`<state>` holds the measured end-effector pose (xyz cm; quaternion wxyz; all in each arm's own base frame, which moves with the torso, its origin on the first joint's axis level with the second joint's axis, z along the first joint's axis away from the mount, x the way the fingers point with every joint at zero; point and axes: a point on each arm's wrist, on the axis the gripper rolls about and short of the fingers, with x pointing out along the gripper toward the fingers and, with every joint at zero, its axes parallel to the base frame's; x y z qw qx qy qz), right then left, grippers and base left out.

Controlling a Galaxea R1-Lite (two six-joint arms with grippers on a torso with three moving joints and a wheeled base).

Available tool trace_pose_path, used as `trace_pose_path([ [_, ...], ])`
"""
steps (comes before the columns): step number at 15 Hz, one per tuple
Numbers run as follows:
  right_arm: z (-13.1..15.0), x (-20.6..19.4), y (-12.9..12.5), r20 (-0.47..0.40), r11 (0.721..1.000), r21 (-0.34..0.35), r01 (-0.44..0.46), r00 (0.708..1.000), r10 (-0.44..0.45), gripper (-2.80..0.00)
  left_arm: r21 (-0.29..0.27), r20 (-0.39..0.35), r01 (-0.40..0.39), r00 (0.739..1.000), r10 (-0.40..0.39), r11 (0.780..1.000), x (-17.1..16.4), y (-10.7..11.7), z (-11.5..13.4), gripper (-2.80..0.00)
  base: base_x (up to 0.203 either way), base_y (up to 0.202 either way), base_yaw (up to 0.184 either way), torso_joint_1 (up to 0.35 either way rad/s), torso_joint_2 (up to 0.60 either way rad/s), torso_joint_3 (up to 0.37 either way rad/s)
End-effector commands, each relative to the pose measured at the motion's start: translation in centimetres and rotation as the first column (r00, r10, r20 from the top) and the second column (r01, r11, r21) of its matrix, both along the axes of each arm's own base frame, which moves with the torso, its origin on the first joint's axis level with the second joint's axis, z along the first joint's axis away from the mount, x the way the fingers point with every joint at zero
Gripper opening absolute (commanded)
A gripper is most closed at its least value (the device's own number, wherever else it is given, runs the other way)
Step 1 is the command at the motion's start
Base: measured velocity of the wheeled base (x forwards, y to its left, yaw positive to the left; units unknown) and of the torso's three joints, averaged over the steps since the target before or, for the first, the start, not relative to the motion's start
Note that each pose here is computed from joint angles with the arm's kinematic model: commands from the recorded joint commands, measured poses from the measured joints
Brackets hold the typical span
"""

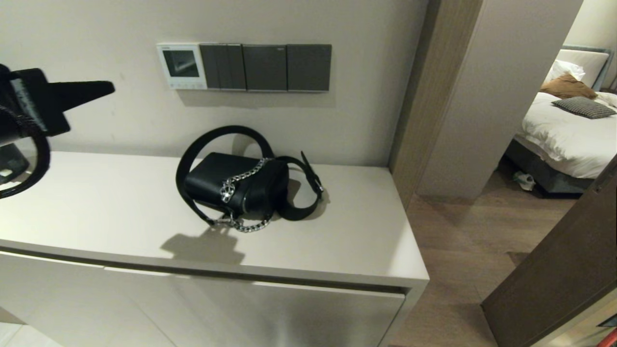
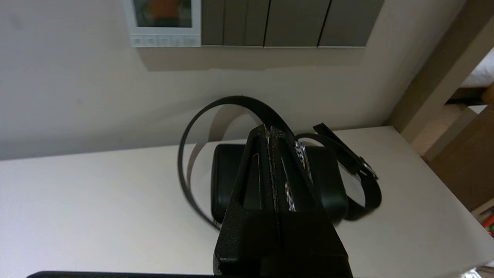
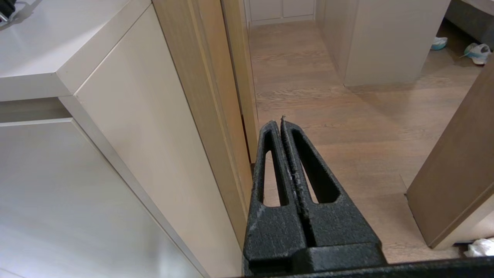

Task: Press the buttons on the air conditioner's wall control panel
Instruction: Turn on the central air conditioner

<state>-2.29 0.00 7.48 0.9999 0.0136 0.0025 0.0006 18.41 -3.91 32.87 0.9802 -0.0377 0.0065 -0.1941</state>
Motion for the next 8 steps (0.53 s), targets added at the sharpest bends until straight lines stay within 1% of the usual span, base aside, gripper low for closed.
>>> trace_pose_path([
  [1, 0.0, 0.0, 0.0, -0.003, 1.0, 0.0, 0.0, 1.0, 0.0, -2.8, 0.014, -0.079, 0.017, 0.997, -0.016, 1.0, 5.3, -1.4, -1.5, -2.8, 0.0, 0.0, 0.0, 0.0, 0.0, 0.0],
  [5, 0.0, 0.0, 0.0, -0.003, 1.0, 0.0, 0.0, 1.0, 0.0, -2.8, 0.013, -0.074, 0.025, 0.997, -0.024, 1.0, 10.7, -2.7, -2.4, -2.8, 0.0, 0.0, 0.0, 0.0, 0.0, 0.0],
  [8, 0.0, 0.0, 0.0, -0.003, 1.0, 0.0, 0.0, 1.0, 0.0, -2.8, 0.009, -0.043, 0.025, 0.999, -0.024, 1.0, 13.3, -3.4, -3.3, -2.8, 0.0, 0.0, 0.0, 0.0, 0.0, 0.0],
])
